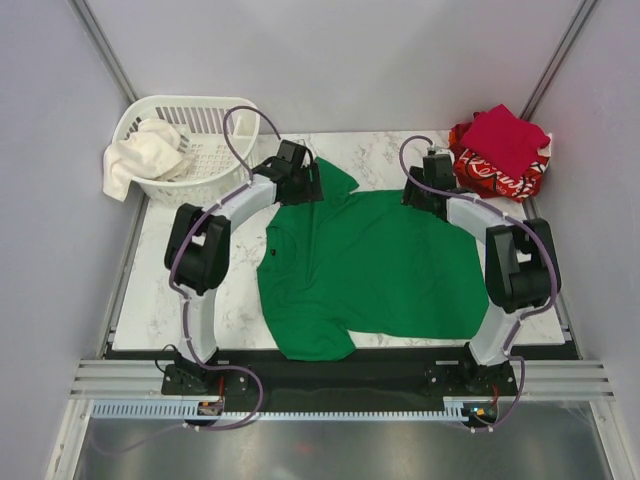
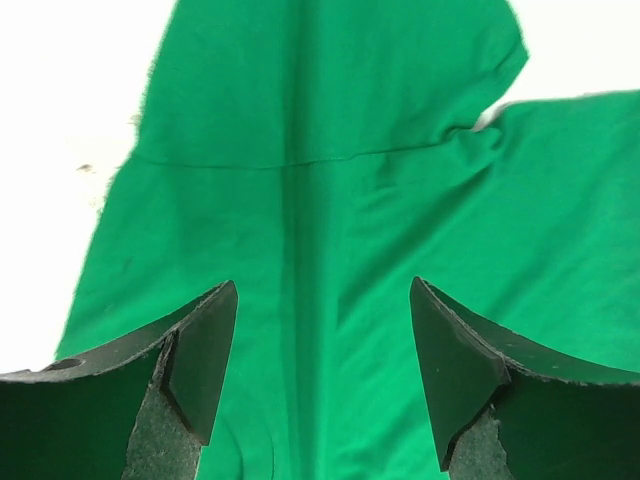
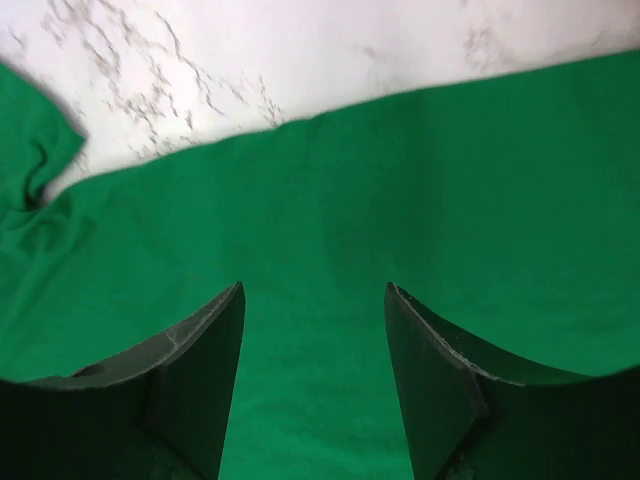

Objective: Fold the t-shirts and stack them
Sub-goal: Flatten the tshirt out

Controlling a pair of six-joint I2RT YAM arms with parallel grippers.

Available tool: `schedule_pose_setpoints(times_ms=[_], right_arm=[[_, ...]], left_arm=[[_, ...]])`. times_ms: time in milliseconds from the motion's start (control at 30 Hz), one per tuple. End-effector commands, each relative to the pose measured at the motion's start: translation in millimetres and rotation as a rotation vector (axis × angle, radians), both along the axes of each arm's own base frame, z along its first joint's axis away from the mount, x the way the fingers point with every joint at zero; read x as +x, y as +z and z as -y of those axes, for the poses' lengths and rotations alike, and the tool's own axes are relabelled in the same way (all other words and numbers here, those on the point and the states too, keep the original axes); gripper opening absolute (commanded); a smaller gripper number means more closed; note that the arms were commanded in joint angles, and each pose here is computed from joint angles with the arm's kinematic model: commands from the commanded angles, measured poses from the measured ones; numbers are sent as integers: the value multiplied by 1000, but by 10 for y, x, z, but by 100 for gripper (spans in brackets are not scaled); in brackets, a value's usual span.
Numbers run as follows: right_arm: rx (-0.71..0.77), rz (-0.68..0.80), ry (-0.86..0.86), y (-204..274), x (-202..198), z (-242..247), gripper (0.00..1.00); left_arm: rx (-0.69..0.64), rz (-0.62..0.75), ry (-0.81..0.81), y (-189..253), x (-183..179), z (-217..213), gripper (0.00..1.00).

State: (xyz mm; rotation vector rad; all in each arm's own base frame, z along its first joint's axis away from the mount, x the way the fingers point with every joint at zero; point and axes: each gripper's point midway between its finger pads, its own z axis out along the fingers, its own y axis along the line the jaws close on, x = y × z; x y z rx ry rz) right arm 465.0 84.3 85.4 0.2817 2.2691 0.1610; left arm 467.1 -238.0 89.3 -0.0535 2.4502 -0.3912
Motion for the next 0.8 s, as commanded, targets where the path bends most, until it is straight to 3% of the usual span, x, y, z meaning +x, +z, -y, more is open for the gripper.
schedule_pose_setpoints(times_ms=[0, 333, 767], right_arm=[[45, -46, 45, -31, 83, -156, 66], [8, -170, 21, -707, 438, -114, 66], [22, -188, 75, -902, 1313, -342, 66]], left_arm=[[-12, 20, -93, 26, 124, 202, 78], [-14, -77, -42, -608, 424, 14, 77], [-62, -55, 71, -604, 1081, -578, 77]])
